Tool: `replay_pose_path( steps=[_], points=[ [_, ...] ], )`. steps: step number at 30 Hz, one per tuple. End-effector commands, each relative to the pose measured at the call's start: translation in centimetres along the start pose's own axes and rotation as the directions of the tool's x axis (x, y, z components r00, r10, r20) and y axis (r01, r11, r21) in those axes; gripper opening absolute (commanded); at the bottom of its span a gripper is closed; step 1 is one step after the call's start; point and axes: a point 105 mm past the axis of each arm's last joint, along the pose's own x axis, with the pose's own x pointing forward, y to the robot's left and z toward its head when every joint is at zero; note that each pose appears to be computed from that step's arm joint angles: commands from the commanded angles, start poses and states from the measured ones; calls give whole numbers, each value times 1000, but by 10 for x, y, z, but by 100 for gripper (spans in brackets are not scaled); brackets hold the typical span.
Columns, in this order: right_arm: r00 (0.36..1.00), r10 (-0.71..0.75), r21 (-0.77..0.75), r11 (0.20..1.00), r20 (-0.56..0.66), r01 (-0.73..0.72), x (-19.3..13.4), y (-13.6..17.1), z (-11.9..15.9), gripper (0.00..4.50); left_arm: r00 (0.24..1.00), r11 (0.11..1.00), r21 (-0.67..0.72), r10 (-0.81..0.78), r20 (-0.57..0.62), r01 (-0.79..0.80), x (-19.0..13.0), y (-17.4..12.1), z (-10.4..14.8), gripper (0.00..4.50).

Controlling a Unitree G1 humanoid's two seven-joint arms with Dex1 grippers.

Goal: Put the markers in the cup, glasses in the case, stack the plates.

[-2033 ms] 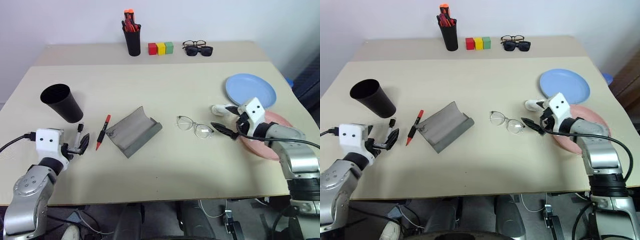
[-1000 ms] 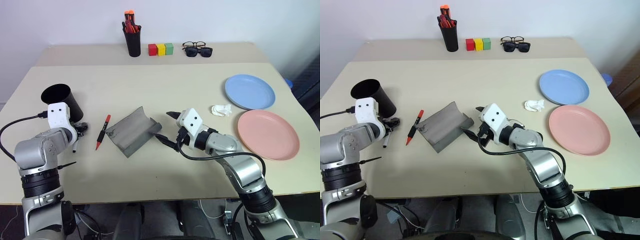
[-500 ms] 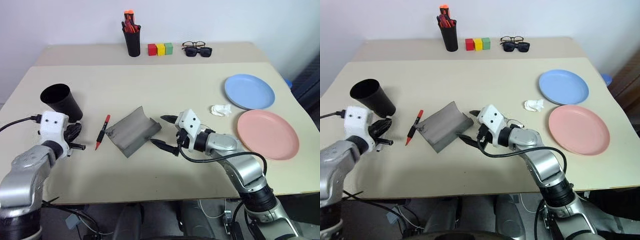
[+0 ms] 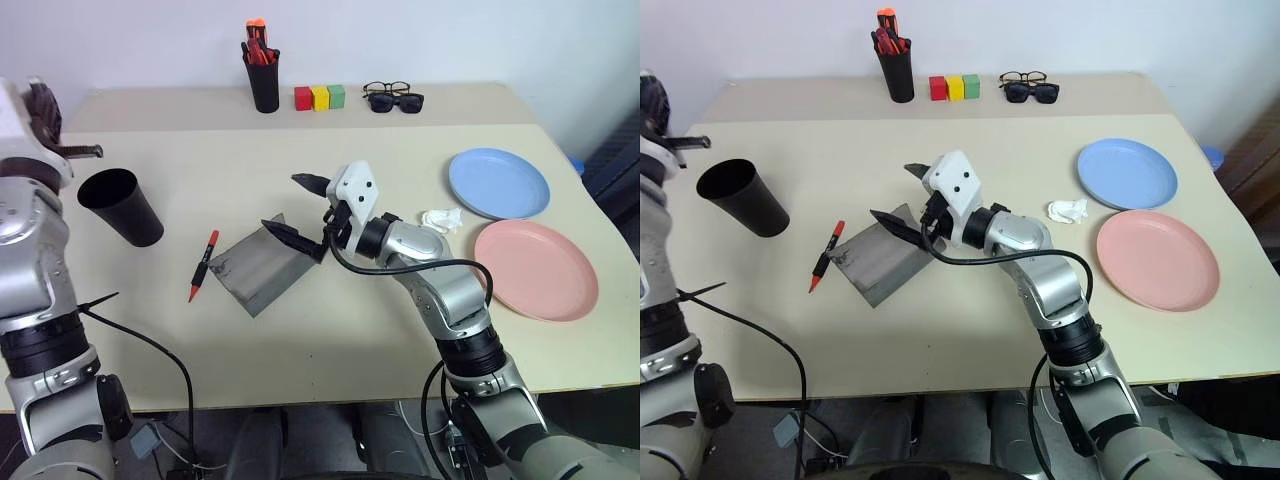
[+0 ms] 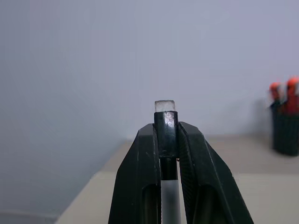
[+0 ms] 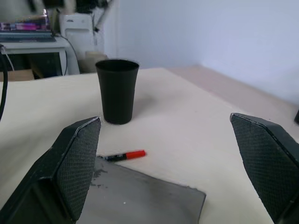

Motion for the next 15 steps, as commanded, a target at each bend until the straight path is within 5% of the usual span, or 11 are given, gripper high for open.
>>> replay_pose_path(
  steps=[1, 12, 13, 15],
  points=[
    [998, 17, -17, 1000, 53, -17, 2, 9, 11, 450, 994, 999, 42, 11, 108, -16, 2, -2, 4, 5],
    [999, 16, -14, 1000, 51, -16, 1, 12, 9, 450, 997, 999, 41, -9, 78, 5, 1, -12, -35, 5],
    [999, 17, -14, 1000, 51, -16, 0, 12, 9, 450, 997, 999, 41, -3, 79, 0, 1, -12, -36, 98],
    [999, 19, -14, 1000, 51, -18, 0, 13, 10, 450, 996, 1000, 27, 3, 89, -5, 0, -12, -34, 136]
  ],
)
